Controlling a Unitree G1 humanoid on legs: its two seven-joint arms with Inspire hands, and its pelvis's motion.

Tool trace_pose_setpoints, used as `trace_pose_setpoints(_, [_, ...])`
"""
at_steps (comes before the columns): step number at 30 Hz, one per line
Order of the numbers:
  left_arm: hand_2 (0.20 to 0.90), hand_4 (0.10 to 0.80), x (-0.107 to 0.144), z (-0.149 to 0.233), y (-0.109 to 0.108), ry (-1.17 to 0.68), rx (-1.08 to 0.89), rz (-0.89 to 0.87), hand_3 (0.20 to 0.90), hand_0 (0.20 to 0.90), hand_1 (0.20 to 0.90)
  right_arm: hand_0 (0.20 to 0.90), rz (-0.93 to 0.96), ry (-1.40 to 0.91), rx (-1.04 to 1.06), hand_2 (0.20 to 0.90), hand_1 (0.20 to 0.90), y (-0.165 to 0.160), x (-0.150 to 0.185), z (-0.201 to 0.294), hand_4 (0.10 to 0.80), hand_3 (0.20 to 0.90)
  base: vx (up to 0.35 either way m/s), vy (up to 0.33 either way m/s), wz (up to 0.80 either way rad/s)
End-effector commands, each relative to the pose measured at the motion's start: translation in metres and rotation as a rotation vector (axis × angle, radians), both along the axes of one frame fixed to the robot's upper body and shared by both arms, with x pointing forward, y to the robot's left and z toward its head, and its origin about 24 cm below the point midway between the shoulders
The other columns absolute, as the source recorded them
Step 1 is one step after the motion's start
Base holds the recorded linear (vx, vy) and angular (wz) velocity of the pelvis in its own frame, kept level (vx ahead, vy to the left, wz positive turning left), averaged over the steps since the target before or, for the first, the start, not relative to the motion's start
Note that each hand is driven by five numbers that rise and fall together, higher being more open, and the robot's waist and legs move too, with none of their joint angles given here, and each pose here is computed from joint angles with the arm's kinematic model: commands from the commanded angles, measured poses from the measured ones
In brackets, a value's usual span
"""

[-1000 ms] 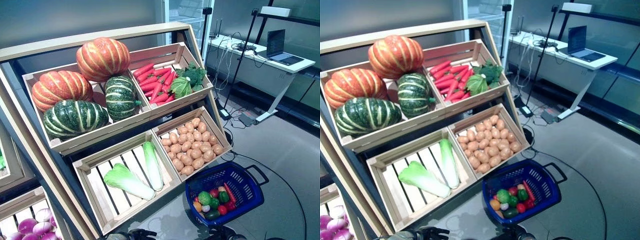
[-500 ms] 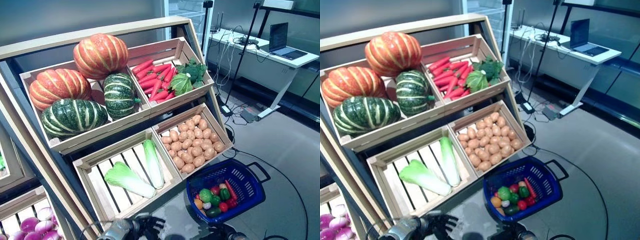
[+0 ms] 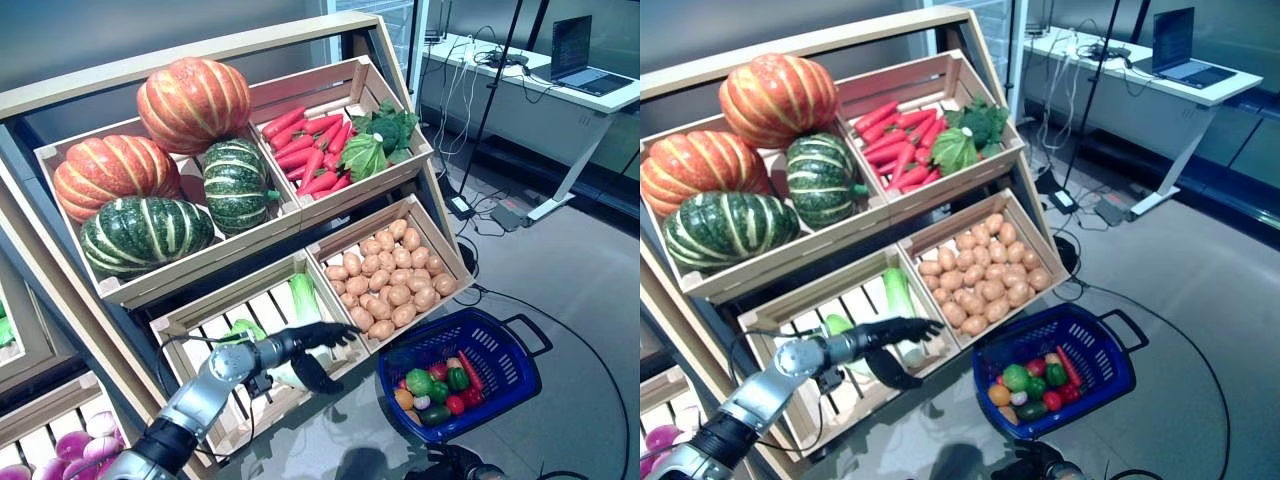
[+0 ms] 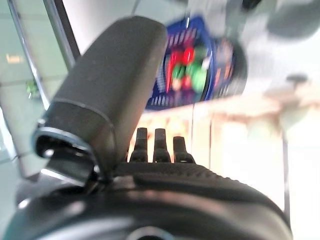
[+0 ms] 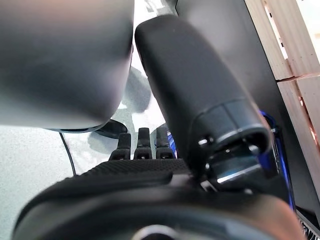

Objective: Put vegetables into the basket

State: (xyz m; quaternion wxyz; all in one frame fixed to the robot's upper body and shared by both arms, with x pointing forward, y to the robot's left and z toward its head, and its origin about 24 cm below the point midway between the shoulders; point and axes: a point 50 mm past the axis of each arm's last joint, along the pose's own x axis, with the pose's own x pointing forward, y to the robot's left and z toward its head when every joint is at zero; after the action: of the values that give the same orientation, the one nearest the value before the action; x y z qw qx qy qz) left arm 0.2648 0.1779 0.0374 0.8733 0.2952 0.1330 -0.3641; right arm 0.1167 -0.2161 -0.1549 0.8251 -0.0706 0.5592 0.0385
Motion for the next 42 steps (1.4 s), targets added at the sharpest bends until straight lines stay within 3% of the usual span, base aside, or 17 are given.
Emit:
trace_pose_setpoints(1, [0.900, 0.800, 0.026, 0.062, 0.023, -0.299, 0.128, 0.031, 0.900, 0.900, 0.900, 0.900, -0.008, -0.064, 0.007, 0.900, 0.900, 0.001, 0.008, 0.003, 0.800, 0.900, 0.037, -0.015, 0.02])
trace_pose_setpoints(11, [0.900, 0.800, 0.023, 0.071, 0.094, -0.420, 0.494, 0.258, 0.900, 0.900, 0.900, 0.900, -0.036, -0.059, -0.014, 0.900, 0.900, -0.007, -0.008, 0.002, 0.800, 0.900, 0.027, -0.004, 0.07])
trace_pose_setpoints(16, [0.900, 0.800, 0.028, 0.079, 0.109, -0.584, 0.602, 0.361, 0.900, 0.900, 0.900, 0.900, -0.038, -0.129, -0.028, 0.900, 0.900, -0.017, 0.012, 0.011, 0.800, 0.900, -0.109, 0.014, 0.02])
trace_pose_setpoints(20, [0.900, 0.800, 0.038, 0.077, 0.118, -0.665, 0.558, 0.514, 0.900, 0.900, 0.900, 0.900, -0.037, -0.245, -0.030, 0.900, 0.900, -0.022, 0.045, 0.027, 0.800, 0.900, -0.179, -0.001, 0.03])
trace_pose_setpoints(32, [0.900, 0.800, 0.062, 0.123, 0.125, -1.149, 0.582, 0.691, 0.900, 0.900, 0.900, 0.900, -0.013, -0.513, -0.016, 0.900, 0.900, -0.020, 0.110, 0.067, 0.800, 0.900, -0.169, -0.048, -0.01])
trace_pose_setpoints(37, [0.900, 0.800, 0.070, 0.168, 0.112, -1.441, 0.565, 0.682, 0.900, 0.900, 0.900, 0.900, -0.016, -0.651, 0.007, 0.900, 0.900, -0.014, 0.140, 0.094, 0.800, 0.900, -0.177, -0.017, -0.05])
trace_pose_setpoints(42, [0.900, 0.800, 0.074, 0.197, 0.105, -1.607, 0.607, 0.695, 0.900, 0.900, 0.900, 0.900, -0.024, -0.738, 0.028, 0.900, 0.900, -0.005, 0.159, 0.115, 0.800, 0.900, -0.119, 0.009, 0.03])
